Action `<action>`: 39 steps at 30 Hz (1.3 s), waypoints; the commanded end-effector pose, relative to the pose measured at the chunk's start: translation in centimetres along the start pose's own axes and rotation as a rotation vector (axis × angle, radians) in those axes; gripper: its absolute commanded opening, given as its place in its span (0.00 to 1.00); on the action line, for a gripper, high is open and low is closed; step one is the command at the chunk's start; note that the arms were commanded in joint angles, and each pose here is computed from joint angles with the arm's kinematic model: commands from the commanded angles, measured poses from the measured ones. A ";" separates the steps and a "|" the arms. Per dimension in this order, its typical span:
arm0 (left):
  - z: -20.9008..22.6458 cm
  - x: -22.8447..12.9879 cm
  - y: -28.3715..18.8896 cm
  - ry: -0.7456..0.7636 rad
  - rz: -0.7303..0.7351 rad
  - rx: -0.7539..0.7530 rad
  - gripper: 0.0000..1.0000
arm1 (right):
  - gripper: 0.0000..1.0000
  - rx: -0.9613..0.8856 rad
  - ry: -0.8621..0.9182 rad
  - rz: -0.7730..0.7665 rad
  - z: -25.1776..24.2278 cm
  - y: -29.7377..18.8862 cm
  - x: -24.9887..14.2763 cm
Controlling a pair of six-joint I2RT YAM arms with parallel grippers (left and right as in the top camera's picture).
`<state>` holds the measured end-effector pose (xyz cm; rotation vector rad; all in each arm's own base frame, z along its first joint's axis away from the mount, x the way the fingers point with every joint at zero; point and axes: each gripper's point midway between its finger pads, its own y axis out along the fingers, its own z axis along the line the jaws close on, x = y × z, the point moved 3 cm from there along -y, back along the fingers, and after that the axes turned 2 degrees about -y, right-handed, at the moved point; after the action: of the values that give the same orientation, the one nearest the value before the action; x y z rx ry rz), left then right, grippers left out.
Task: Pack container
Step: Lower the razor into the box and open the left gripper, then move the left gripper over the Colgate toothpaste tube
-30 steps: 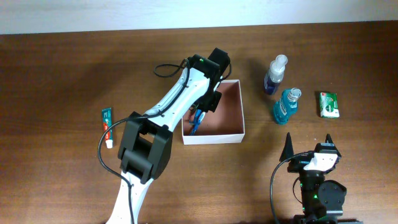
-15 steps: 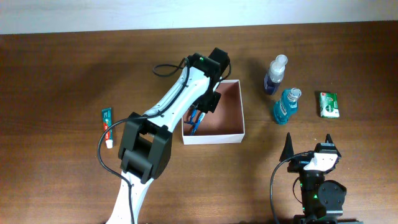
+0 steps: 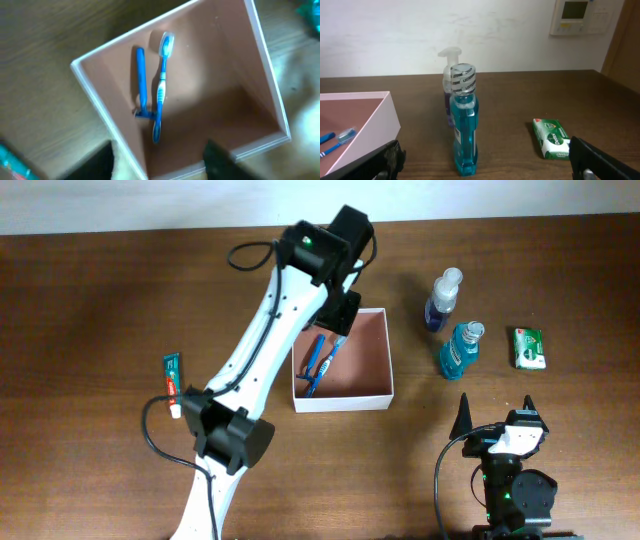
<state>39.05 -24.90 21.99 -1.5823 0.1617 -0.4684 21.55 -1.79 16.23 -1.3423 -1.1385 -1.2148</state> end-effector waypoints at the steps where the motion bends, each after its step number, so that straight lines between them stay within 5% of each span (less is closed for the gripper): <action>1: 1.7 0.6 -2.9 -0.029 -0.083 0.003 0.83 | 0.98 -0.009 0.003 0.011 -0.1 0.0 -0.3; 3: 3.1 0.6 -4.3 -0.059 -0.114 0.004 0.99 | 0.98 -0.009 0.003 0.011 -0.1 0.0 -0.3; 11: 10.5 -2.1 -11.5 -0.224 -0.239 0.039 0.99 | 0.98 -0.008 0.003 0.011 -0.1 0.0 -0.3; 16: 15.2 -8.6 -14.3 -0.361 -0.206 0.083 0.99 | 0.98 -0.009 0.003 0.011 -0.1 0.0 -0.3; 22: 20.0 -15.7 -10.4 -0.565 -0.033 0.118 0.99 | 0.98 -0.008 0.003 0.011 -0.1 0.0 -0.3; 39: 26.0 -17.6 0.6 -0.713 -0.027 0.099 0.99 | 0.98 -0.009 0.003 0.011 -0.1 0.0 -0.3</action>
<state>33.57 5.32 18.84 -1.5562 -0.4184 0.0778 21.55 -1.80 16.22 -1.3430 -1.1383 -1.2145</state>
